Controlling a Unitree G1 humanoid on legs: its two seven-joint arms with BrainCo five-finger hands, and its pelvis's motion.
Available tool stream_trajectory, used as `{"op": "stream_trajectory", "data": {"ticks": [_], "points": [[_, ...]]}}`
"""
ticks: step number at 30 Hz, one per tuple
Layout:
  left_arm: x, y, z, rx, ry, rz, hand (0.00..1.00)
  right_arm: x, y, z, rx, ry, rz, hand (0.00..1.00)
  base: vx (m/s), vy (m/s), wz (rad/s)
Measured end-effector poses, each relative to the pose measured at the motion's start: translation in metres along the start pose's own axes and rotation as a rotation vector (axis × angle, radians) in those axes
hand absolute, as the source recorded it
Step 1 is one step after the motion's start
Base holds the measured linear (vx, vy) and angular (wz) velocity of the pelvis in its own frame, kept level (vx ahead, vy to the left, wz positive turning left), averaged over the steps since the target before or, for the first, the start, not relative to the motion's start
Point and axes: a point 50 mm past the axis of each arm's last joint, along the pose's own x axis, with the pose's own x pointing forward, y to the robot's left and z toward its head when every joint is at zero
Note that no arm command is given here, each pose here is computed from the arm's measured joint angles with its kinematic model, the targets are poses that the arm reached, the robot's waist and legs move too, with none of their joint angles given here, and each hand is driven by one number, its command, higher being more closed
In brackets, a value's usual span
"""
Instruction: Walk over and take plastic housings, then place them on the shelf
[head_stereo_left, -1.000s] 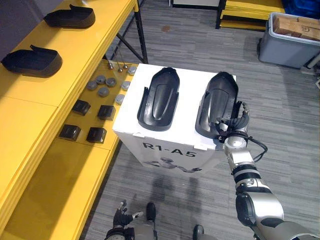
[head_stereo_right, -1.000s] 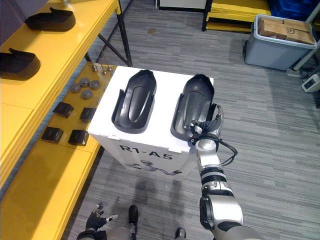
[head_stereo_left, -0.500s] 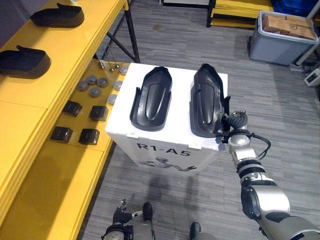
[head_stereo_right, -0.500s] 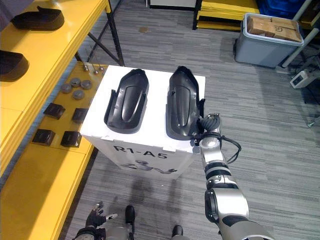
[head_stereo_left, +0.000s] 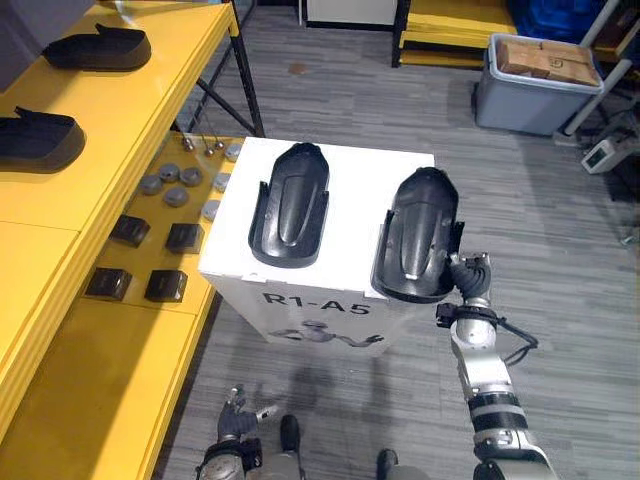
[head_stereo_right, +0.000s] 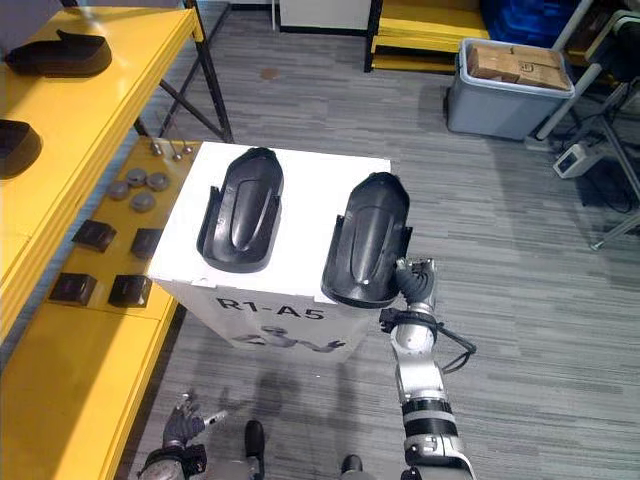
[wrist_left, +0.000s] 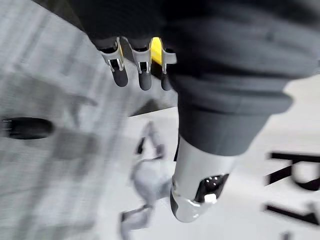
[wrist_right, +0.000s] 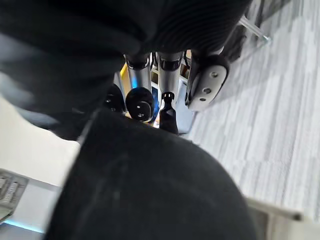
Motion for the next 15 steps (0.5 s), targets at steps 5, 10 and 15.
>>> {"op": "stream_trajectory", "data": {"ticks": [5,10,15], "points": [[-0.008,0.014,0.035,-0.077,-0.171,0.068,0.00,-0.006,-0.009,0.017,0.032,-0.079,-0.037,1.00,-0.03,0.013,0.00],[-0.023,0.028,0.088,-0.175,-0.433,0.147,0.00,-0.011,-0.019,0.040,0.052,-0.192,-0.082,1.00,0.01,0.006,0.04],[-0.042,0.021,0.134,-0.239,-0.664,0.106,0.00,-0.021,-0.016,0.055,0.073,-0.275,-0.073,1.00,0.01,-0.003,0.07]]}}
